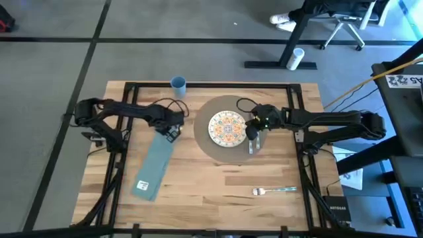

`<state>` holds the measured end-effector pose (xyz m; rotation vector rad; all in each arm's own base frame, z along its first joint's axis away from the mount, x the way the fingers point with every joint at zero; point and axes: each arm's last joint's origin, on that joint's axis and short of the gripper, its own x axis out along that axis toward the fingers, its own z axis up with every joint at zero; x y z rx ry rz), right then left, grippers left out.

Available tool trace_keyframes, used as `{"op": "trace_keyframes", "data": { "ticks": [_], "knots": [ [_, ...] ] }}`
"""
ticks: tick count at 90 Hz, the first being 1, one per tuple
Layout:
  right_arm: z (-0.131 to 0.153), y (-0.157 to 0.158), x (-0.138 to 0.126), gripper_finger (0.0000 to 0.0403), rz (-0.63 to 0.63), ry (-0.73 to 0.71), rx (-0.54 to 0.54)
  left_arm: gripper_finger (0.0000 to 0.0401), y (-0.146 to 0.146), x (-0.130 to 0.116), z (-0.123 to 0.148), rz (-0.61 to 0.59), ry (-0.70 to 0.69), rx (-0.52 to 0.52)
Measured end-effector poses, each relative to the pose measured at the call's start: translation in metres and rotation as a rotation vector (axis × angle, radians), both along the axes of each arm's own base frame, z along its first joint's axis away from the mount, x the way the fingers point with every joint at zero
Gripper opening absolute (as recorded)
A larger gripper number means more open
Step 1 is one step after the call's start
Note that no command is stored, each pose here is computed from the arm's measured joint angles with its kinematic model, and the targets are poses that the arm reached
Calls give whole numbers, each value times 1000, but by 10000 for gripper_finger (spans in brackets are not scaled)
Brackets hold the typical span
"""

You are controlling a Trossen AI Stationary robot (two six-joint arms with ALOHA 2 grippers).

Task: Set table place
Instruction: Fold the blue napkin

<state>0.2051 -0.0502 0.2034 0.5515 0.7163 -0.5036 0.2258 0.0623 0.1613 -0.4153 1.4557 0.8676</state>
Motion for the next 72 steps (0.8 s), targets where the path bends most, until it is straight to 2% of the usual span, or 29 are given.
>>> {"op": "trace_keyframes", "data": {
  "ticks": [17,41,54,72],
  "knots": [
    [0,0,0,0,9,3,-7,0,-35,-13,19,7,19,8],
    [0,1,0,0,37,7,-9,0,-97,-27,25,-79,58,-196],
    [0,1,0,0,40,7,-12,0,-125,-31,23,-83,53,-241],
    [0,1,0,0,40,7,-12,0,-148,-33,17,-83,-11,-327]
  ]
}}
